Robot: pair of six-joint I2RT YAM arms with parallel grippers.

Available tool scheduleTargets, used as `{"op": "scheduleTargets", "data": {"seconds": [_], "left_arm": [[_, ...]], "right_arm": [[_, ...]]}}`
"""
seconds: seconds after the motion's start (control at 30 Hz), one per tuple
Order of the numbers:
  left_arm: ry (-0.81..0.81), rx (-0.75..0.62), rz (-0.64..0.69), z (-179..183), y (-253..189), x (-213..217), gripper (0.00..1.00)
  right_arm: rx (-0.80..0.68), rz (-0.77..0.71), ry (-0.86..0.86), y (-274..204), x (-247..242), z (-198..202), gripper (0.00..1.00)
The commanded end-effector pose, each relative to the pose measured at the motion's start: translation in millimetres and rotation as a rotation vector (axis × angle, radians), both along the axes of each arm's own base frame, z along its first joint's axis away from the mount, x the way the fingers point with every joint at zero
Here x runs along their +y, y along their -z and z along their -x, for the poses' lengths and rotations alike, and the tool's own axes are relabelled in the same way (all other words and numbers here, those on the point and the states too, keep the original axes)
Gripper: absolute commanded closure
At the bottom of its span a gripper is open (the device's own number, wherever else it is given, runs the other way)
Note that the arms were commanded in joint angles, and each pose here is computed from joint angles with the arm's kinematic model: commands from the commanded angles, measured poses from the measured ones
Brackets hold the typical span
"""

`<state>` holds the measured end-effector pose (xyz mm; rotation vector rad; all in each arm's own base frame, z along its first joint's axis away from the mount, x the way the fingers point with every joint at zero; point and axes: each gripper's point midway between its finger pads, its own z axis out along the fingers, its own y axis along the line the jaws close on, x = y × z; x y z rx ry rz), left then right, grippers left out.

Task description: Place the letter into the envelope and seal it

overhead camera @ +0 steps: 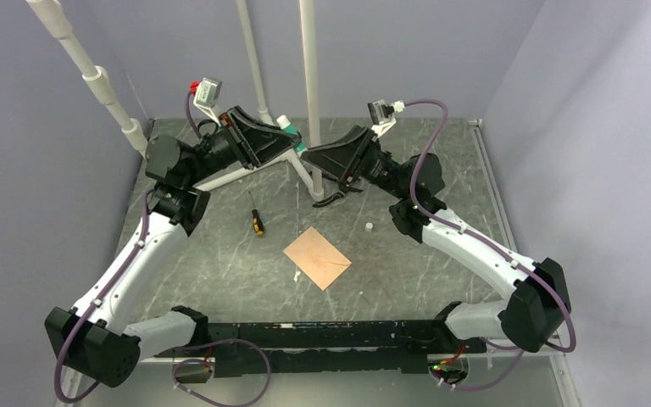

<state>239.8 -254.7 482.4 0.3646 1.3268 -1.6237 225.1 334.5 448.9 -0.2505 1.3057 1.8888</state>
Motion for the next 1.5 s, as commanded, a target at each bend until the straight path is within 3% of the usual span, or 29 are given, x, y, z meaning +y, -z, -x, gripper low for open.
{"op": "scheduleTargets", "data": {"seconds": [0.0,0.13,0.27,0.4,0.5,0.67,0.83,0.93,1.0,1.03,1.07,1.1,1.17,1.33,1.47], "left_arm": [[0.020,-0.105,0.041,22,-28,6,0.98],[0.015,-0.111,0.044,23,-30,7,0.98],[-0.007,-0.106,0.043,19,-29,8,0.98],[-0.040,-0.090,0.023,12,-25,8,0.98],[-0.086,-0.057,0.000,2,-15,9,0.98],[-0.193,-0.005,-0.048,-16,-3,15,0.98],[-0.224,-0.080,-0.084,-16,-20,18,0.98],[-0.249,-0.098,-0.091,-17,-23,20,0.97],[-0.253,-0.108,-0.092,-16,-23,21,0.98],[-0.253,-0.111,-0.094,-16,-22,21,0.98],[-0.249,-0.120,-0.094,-14,-22,21,0.97],[-0.244,-0.128,-0.094,-13,-22,20,0.97],[-0.226,-0.144,-0.095,-10,-22,19,0.98],[-0.155,-0.197,-0.078,6,-28,15,0.98],[-0.105,-0.216,-0.048,17,-37,14,0.97]], "right_arm": [[-0.128,-0.097,-0.055,-46,-10,24,0.67],[-0.143,-0.062,-0.057,-43,-5,22,0.71],[-0.173,0.013,-0.039,-37,4,18,0.84],[-0.249,0.133,0.063,-28,12,5,0.91],[-0.359,0.346,0.219,-5,19,-15,0.93],[-0.736,0.757,0.582,21,12,-51,0.93],[-0.897,1.038,0.851,28,-10,-79,0.95],[-0.932,1.128,0.940,26,-14,-84,0.95],[-0.890,1.090,0.918,22,-12,-79,0.90],[-0.864,1.038,0.888,17,-10,-73,0.78],[-0.848,0.994,0.833,17,-8,-62,0.51],[-0.818,0.919,0.784,11,-7,-51,0.38],[-0.740,0.752,0.670,-4,-7,-27,0.25],[-0.457,0.334,0.470,-44,-22,13,0.16],[-0.203,0.139,0.329,-44,-23,20,0.16]]}}
